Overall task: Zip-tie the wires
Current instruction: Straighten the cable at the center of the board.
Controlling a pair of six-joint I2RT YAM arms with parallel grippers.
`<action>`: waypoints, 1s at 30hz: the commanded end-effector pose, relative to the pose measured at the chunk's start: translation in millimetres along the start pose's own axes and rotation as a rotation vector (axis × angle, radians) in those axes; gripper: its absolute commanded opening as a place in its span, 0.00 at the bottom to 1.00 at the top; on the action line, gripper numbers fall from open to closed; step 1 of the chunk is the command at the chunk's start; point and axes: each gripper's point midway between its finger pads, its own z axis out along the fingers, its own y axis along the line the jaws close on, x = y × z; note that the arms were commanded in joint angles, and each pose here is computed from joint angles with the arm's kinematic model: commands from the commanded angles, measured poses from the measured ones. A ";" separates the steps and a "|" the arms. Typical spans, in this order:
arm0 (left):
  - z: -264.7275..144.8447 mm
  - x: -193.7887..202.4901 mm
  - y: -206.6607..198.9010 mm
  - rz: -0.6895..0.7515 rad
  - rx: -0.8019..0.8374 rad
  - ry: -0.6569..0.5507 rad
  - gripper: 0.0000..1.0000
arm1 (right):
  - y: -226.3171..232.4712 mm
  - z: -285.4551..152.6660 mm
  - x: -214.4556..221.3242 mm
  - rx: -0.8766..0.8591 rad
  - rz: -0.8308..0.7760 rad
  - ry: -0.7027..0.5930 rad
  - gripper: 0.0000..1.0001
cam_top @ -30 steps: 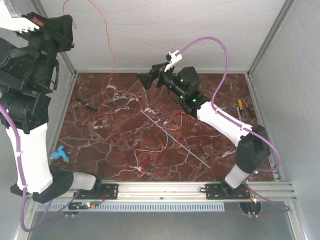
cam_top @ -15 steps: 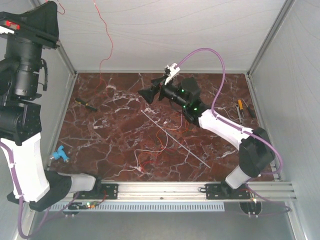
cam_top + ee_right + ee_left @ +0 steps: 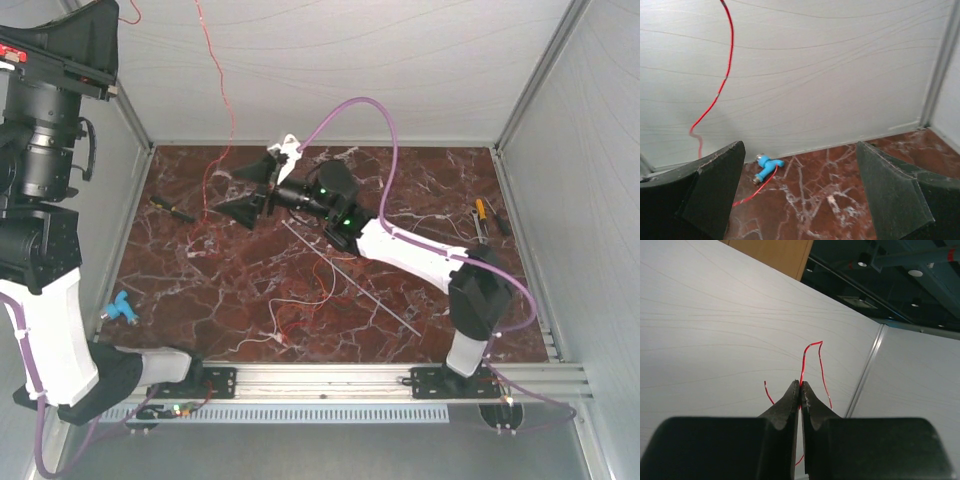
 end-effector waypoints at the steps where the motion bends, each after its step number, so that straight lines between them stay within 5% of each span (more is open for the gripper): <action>1: -0.4 -14.5 -16.3 -0.053 0.064 -0.042 0.00 | 35.3 27.1 -16.6 -0.116 0.000 -0.087 0.90; 10: -2.4 -17.0 -18.1 -0.060 0.067 -0.046 0.00 | 85.2 25.3 -5.2 -0.197 0.040 -0.070 0.87; 23: 0.6 -16.6 -31.9 -0.119 0.138 -0.044 0.00 | 69.6 26.0 -2.9 -0.147 0.026 -0.073 0.87; 30: 5.8 -11.4 -31.5 -0.135 0.144 -0.037 0.00 | 27.8 35.9 -8.2 0.016 0.019 -0.143 0.90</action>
